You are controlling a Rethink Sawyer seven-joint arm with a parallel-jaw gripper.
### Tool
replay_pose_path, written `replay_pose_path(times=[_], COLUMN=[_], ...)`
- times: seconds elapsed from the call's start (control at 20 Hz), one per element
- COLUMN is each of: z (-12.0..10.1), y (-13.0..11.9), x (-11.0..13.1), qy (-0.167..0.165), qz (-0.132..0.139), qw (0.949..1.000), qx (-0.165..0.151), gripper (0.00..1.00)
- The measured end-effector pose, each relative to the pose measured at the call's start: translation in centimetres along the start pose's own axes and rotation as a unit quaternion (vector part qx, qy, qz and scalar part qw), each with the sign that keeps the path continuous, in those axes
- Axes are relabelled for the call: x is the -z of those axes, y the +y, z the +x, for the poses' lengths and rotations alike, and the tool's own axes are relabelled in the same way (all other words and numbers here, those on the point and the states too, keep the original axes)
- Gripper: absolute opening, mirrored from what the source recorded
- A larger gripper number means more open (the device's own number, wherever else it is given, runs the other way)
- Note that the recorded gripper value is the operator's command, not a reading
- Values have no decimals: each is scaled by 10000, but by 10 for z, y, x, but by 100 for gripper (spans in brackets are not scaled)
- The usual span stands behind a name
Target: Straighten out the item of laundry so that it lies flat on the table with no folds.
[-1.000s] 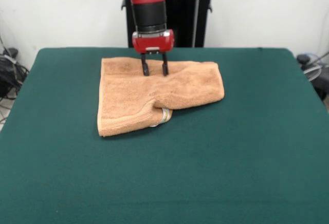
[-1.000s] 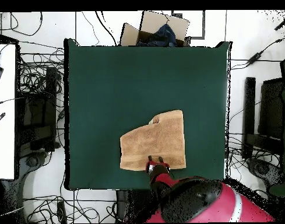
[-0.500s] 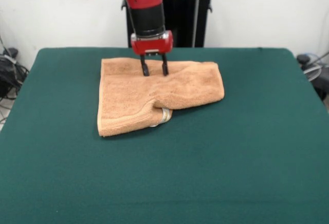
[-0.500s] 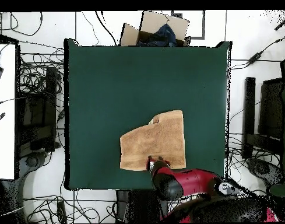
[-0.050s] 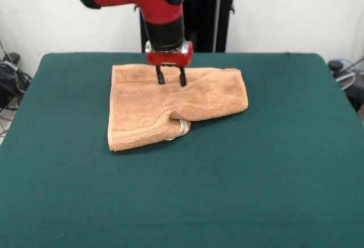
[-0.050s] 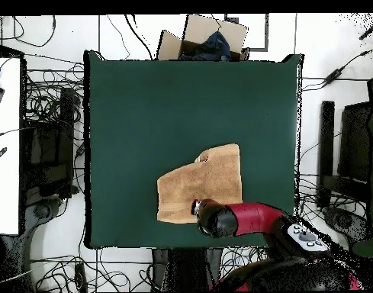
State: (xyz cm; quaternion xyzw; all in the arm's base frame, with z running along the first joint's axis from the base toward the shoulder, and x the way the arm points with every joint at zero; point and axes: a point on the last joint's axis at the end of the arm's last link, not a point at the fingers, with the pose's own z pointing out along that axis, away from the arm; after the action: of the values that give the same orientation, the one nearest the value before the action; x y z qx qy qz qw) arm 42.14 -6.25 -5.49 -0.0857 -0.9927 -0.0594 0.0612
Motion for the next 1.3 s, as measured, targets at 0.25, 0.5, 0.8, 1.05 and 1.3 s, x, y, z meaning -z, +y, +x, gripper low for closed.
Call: replay_pose_path(times=[0.25, 0.5, 0.8, 1.05, 1.3], z=[-17, -23, -28, -34, -34], y=[9, 20, 46, 72, 90], x=[-2, -3, 3, 18, 23], qy=[617, 823, 807, 737, 636], qz=[281, 611, 775, 816, 918], qw=[9977, 9943, 9928, 9933, 9930], qx=[63, 285, 433, 361, 387], gripper=[100, 100, 100, 100, 100])
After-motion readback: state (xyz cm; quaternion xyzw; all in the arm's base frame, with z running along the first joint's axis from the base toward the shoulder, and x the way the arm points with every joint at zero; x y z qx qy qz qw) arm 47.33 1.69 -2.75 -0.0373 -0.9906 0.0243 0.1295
